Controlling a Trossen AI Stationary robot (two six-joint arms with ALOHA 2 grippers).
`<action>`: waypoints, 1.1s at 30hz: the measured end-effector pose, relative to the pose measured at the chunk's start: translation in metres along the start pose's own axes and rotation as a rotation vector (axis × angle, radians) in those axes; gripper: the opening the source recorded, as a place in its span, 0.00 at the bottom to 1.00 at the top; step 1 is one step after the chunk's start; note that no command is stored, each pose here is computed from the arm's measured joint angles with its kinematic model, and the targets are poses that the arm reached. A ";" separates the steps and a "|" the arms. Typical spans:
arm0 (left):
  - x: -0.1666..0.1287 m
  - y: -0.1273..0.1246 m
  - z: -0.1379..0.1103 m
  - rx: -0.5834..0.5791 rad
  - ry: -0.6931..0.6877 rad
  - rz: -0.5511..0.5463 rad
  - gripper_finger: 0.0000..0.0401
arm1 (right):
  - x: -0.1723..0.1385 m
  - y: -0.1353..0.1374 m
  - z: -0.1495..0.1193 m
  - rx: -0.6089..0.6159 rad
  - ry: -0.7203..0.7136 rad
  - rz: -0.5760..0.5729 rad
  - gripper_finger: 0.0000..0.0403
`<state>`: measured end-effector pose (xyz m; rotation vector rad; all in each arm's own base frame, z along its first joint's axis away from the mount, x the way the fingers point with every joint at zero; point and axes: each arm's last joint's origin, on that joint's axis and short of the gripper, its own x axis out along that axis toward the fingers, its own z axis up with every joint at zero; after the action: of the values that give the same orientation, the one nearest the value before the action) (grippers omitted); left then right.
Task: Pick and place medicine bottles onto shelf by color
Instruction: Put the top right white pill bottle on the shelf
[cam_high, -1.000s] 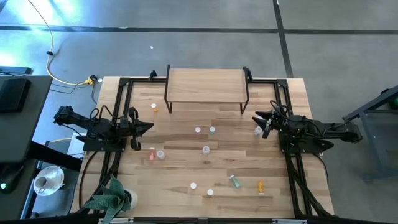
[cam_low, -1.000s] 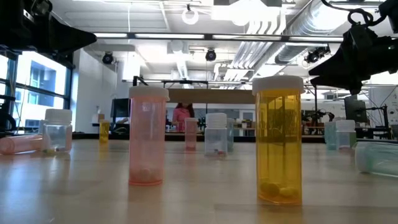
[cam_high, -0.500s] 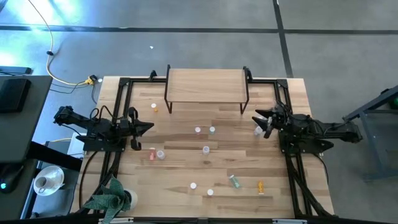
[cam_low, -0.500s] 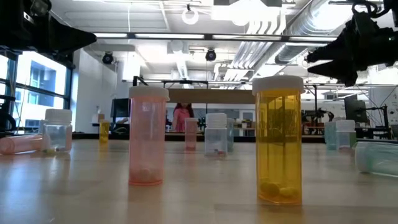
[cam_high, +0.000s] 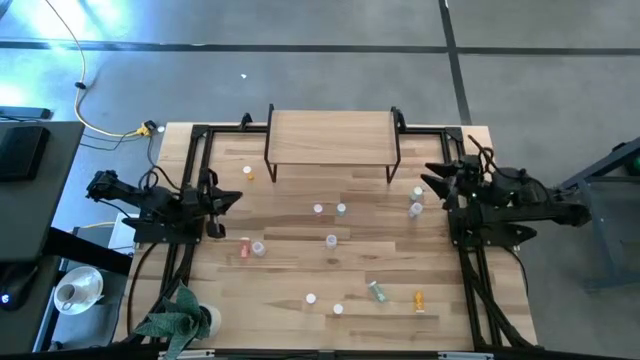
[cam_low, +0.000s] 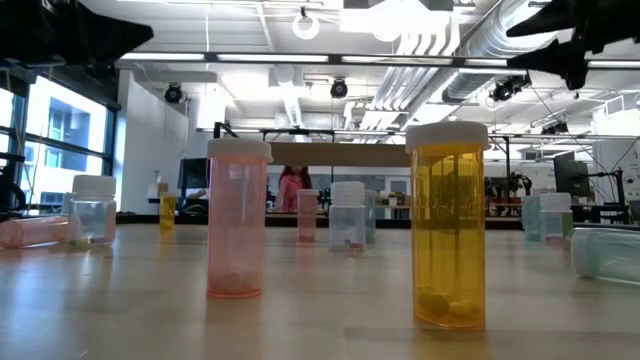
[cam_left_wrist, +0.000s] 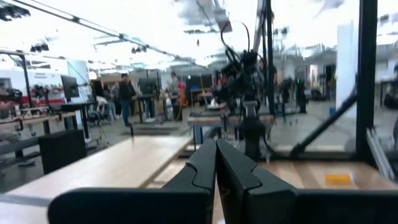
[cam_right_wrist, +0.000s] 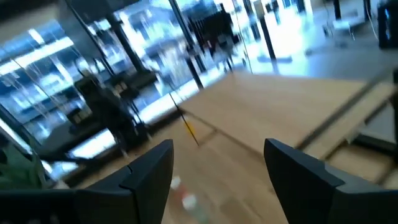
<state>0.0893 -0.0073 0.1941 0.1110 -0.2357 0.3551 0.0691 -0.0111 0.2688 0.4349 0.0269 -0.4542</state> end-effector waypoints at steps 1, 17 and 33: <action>0.000 0.000 0.001 -0.006 -0.009 0.002 0.00 | 0.000 0.002 0.002 0.000 0.040 -0.016 0.60; 0.000 0.002 0.003 -0.055 -0.017 0.058 0.00 | 0.023 0.008 -0.015 0.154 0.599 -0.399 0.60; -0.001 0.006 0.016 -0.018 -0.135 0.094 0.00 | 0.048 0.015 -0.037 0.207 0.815 -0.538 0.60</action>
<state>0.0823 -0.0041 0.2098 0.1069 -0.3788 0.4397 0.1212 -0.0036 0.2350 0.7998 0.9088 -0.7843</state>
